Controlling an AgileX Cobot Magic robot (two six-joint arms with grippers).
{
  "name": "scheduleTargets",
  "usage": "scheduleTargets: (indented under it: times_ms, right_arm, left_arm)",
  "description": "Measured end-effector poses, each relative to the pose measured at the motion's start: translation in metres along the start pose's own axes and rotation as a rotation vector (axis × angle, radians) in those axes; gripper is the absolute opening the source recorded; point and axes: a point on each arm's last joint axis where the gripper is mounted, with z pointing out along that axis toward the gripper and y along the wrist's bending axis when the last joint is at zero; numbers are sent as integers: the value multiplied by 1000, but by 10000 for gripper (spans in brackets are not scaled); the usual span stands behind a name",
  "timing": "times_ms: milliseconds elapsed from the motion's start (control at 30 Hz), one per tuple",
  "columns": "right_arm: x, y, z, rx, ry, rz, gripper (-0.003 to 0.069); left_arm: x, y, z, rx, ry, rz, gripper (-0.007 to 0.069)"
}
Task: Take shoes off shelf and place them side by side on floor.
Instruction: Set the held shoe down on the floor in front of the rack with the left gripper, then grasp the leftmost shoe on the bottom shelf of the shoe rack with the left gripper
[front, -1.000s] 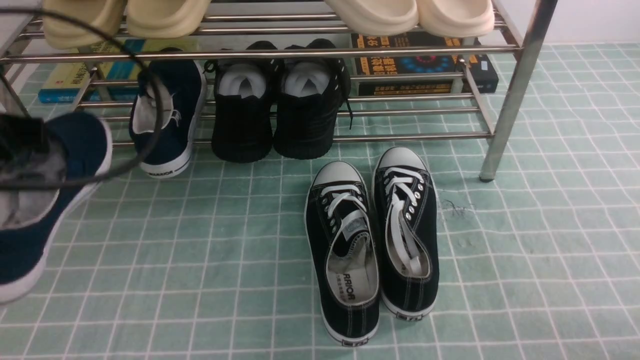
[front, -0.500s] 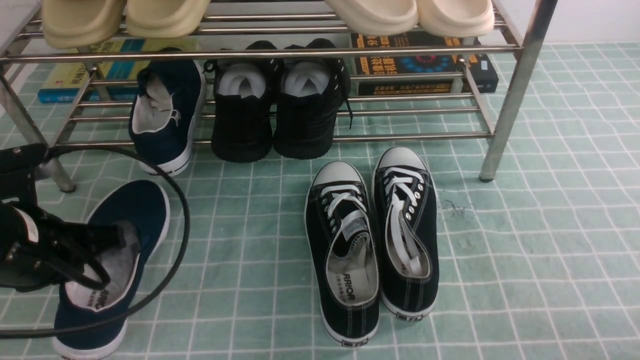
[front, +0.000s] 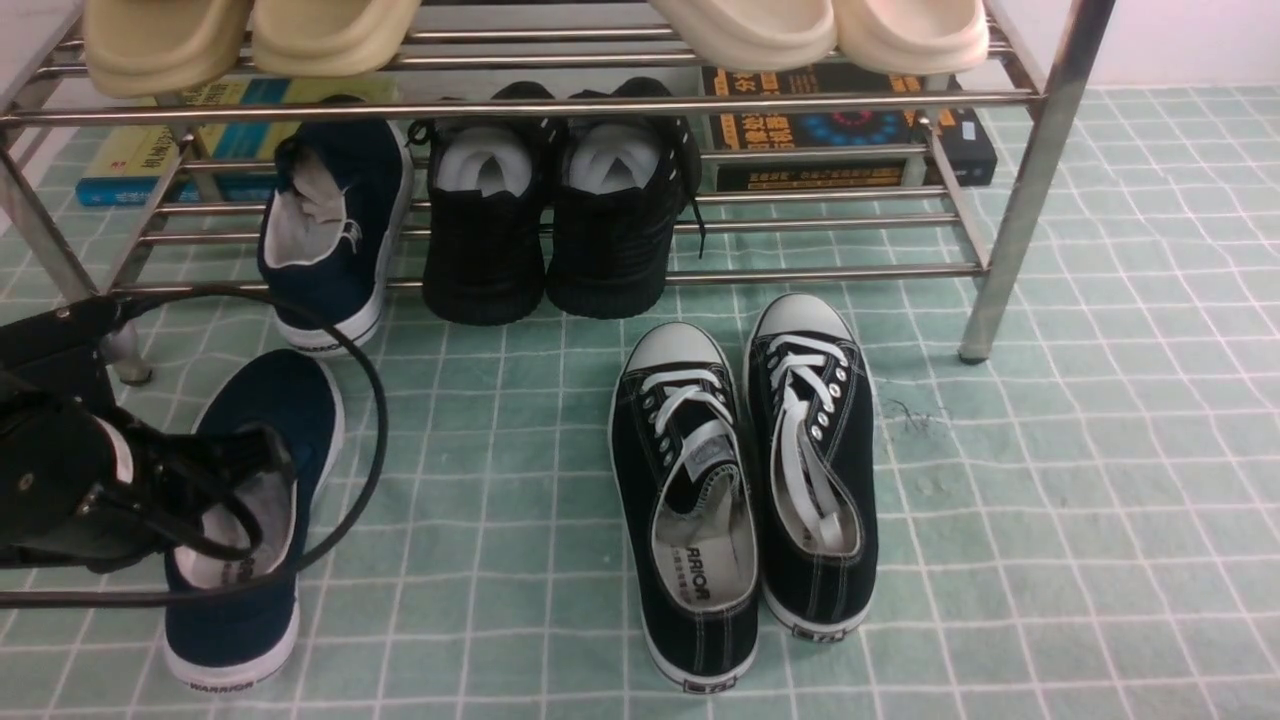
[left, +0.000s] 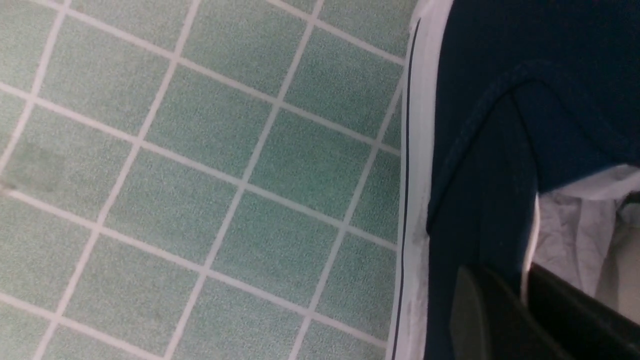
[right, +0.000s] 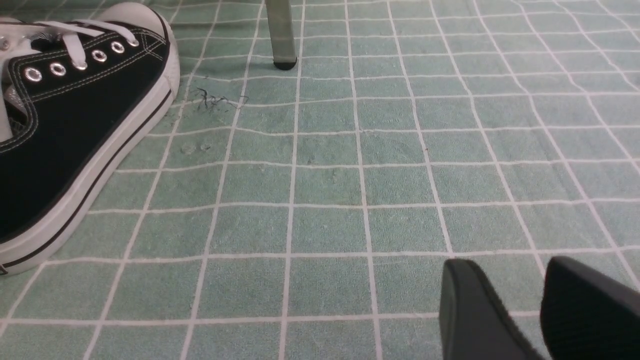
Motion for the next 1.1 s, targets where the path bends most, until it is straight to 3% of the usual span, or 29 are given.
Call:
scheduleTargets:
  times_ms: [200, 500, 700, 900, 1100]
  right_arm:
    - [0, 0, 0, 0, 0, 0, 237]
    - [0, 0, 0, 0, 0, 0, 237]
    - [0, 0, 0, 0, 0, 0, 237]
    - [0, 0, 0, 0, 0, 0, 237]
    - [0, 0, 0, 0, 0, 0, 237]
  left_arm:
    - [-3, 4, -17, -4, -33, 5, 111]
    - [-43, 6, -97, 32, -234, -51, 299]
    - [-41, 6, -90, -2, -193, -42, 329]
    - [-69, -14, -76, 77, -267, -25, 333]
    - [-94, -32, -54, 72, -214, -59, 342]
